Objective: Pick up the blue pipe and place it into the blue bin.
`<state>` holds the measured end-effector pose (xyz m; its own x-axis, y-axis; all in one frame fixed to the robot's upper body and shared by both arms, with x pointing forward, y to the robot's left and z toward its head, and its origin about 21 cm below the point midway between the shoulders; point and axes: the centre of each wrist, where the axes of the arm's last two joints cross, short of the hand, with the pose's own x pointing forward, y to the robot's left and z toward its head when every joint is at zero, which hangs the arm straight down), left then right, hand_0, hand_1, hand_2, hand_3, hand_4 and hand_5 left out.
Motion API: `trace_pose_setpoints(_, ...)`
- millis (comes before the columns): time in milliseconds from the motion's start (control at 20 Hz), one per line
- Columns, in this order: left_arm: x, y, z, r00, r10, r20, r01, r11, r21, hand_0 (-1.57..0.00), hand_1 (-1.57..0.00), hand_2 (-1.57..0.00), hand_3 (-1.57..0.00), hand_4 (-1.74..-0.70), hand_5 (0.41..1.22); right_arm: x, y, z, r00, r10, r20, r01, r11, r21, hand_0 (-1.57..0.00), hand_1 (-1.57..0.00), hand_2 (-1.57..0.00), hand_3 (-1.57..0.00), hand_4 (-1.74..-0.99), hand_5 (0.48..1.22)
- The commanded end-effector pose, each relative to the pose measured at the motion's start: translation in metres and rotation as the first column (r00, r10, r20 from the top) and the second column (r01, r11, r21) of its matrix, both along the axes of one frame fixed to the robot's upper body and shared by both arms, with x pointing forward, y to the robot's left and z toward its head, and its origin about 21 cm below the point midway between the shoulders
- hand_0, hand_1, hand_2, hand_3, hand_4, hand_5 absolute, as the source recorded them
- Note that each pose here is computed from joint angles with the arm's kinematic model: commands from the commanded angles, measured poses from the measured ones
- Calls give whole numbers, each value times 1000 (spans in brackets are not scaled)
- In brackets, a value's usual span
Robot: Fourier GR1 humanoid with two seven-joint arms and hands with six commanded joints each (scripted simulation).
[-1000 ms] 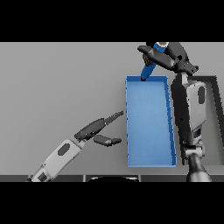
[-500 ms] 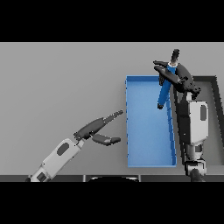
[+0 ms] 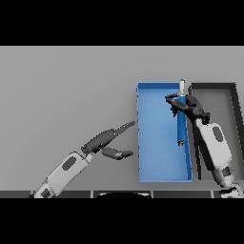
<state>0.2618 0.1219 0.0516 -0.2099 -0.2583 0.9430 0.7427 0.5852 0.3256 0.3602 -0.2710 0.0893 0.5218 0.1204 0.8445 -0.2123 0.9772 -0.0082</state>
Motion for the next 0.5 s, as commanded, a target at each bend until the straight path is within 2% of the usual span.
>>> trace_pose_setpoints(0, 1, 3, 0, 1000, 8, 2, -8, 1000, -1, 1, 1, 1, 1, -829, 474, -1, 2, -9, 997, -28, -65, 29, 999, 16, -1465, -1382, -1333, -807, -1534, 1190)
trace_pose_setpoints(100, -2, 0, -3, 1000, -5, 0, 5, 1000, -1, 1, 1, 1, 1, -829, 476, 1, 3, -13, 988, -22, -150, 26, 999, 25, -937, -884, -853, -516, -1404, 1159)
trace_pose_setpoints(200, -2, -1, -4, 1000, 3, -3, -3, 1000, 6, 1, 1, 1, 1, -828, 476, 0, 5, -11, 981, -10, -193, 14, 1000, 21, -599, -566, -545, -330, -1302, 1182)
trace_pose_setpoints(350, -1, 0, -1, 1000, 0, 1, 0, 1000, -10, 1, 1, 1, 1, -829, 477, -7, 9, -2, 975, 146, -167, -163, 982, -96, -306, -289, -279, -169, -1215, 1044)
trace_pose_setpoints(450, 2, -1, 0, 1000, 6, -4, -6, 1000, 2, 1, 1, 1, 1, -830, 475, -11, 15, 1, 971, 183, -151, -206, 966, -155, -196, -185, -178, -107, -1199, 967)
